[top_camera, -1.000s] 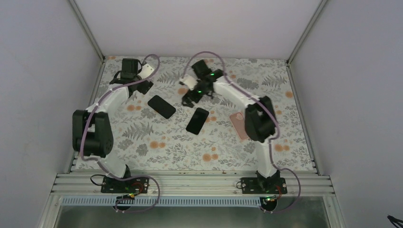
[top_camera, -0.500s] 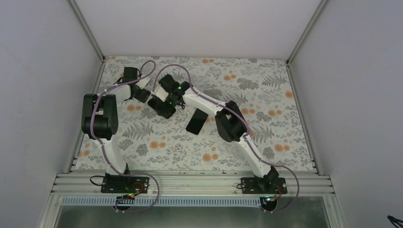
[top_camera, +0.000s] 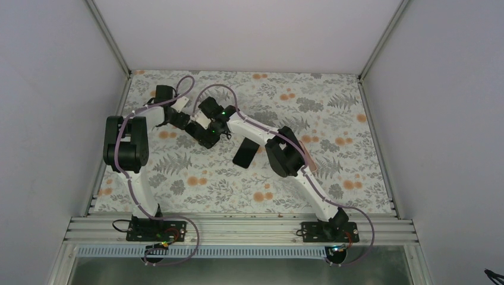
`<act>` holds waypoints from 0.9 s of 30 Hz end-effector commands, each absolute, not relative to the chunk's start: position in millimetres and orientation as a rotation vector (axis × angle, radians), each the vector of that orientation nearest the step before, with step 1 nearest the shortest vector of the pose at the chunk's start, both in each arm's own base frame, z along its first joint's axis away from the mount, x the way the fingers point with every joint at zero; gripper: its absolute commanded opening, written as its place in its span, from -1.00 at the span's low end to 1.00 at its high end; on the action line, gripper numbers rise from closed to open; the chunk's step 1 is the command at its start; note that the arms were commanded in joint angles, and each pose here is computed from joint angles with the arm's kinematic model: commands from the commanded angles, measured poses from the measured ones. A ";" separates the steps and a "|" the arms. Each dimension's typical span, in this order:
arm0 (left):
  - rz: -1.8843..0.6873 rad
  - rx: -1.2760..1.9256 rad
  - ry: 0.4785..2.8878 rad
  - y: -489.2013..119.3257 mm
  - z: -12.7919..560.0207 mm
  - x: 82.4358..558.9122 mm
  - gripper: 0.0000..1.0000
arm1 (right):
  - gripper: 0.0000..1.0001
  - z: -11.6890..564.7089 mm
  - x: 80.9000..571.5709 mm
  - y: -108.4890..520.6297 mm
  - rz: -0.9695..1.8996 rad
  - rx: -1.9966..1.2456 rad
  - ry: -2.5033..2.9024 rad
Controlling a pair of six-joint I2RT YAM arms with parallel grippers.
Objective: Take the phone out of the phone case
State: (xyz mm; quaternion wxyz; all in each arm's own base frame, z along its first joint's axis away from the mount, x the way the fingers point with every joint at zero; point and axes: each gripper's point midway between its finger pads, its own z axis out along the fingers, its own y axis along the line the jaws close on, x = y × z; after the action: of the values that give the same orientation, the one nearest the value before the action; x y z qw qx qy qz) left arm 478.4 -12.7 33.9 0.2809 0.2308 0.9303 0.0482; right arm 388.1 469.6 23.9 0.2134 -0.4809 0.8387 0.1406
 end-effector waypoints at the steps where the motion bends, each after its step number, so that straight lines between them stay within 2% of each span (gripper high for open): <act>1: 0.075 0.608 2.494 -18.3 29.0 476.9 0.80 | 0.99 13.8 382.1 474.8 0.407 -1.336 2.349; 8: 0.036 0.616 2.501 -22.5 30.2 470.7 0.80 | 0.97 -18.7 382.8 461.6 0.295 -1.378 2.408; 10: 0.039 0.621 2.496 -22.4 35.4 469.1 0.80 | 0.84 -26.3 384.7 453.9 0.237 -1.402 2.422; 15: 0.028 0.635 2.493 -24.3 49.4 465.6 0.81 | 0.34 -44.2 384.7 422.1 0.029 -1.451 2.430; 18: -0.007 0.651 2.487 -29.1 58.6 462.4 0.85 | 0.11 -41.8 378.4 410.5 0.024 -1.461 2.448; 22: -0.111 0.687 2.498 -39.9 70.4 452.1 0.89 | 0.08 -32.5 359.9 388.3 0.006 -1.501 2.461; 27: -0.402 0.724 2.538 -59.8 79.3 430.4 0.91 | 0.04 -3.0 351.6 366.4 -0.002 -1.462 2.408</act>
State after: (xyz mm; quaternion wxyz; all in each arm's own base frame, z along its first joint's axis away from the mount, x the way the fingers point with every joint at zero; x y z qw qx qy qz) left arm 449.3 -40.7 59.1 0.2530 0.2513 0.9329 -0.0510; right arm 371.3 426.4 20.8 0.2213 -0.4934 0.8378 0.0755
